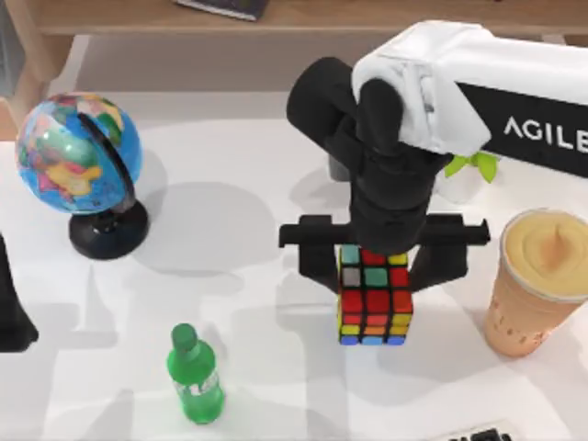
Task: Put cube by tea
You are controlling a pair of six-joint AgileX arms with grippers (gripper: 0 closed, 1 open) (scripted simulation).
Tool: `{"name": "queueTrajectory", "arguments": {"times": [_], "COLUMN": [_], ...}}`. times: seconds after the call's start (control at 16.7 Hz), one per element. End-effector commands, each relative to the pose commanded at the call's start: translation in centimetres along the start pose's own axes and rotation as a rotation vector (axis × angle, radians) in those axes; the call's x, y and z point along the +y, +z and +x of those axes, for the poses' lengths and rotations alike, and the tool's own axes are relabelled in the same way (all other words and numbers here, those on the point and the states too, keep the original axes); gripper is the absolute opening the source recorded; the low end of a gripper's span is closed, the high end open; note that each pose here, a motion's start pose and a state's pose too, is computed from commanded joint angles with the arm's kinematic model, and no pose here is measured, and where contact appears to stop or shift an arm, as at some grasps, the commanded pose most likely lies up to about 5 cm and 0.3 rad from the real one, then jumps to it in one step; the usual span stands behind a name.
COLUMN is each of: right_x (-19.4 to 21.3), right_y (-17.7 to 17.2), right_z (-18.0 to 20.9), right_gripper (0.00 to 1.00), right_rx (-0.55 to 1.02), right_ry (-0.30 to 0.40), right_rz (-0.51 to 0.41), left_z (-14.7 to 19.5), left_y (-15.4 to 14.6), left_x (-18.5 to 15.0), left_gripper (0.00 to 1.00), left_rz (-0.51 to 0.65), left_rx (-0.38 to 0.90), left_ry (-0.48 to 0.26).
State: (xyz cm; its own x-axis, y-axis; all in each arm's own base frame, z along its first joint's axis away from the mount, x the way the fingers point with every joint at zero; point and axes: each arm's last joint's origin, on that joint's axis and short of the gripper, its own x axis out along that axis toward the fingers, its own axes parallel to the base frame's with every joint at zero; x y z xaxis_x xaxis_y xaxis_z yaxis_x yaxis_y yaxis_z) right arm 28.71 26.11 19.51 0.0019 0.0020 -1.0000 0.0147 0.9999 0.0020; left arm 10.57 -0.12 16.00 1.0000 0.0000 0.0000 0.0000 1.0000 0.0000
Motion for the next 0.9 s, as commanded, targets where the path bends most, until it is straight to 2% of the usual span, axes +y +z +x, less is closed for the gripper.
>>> {"name": "queueTrajectory", "arguments": {"times": [0.9], "right_x": [0.8], "right_y": [-0.3], "right_z": [-1.0], "right_gripper": [0.00], "right_rx": [-0.057], "right_ry": [0.069], "right_rz": [-0.021], "left_z": [0.0], "left_y": [0.0], "left_x": [0.0], "left_gripper": [1.00], "left_rz": [0.000], "left_rx": [0.000], "left_ry": [0.000]}}
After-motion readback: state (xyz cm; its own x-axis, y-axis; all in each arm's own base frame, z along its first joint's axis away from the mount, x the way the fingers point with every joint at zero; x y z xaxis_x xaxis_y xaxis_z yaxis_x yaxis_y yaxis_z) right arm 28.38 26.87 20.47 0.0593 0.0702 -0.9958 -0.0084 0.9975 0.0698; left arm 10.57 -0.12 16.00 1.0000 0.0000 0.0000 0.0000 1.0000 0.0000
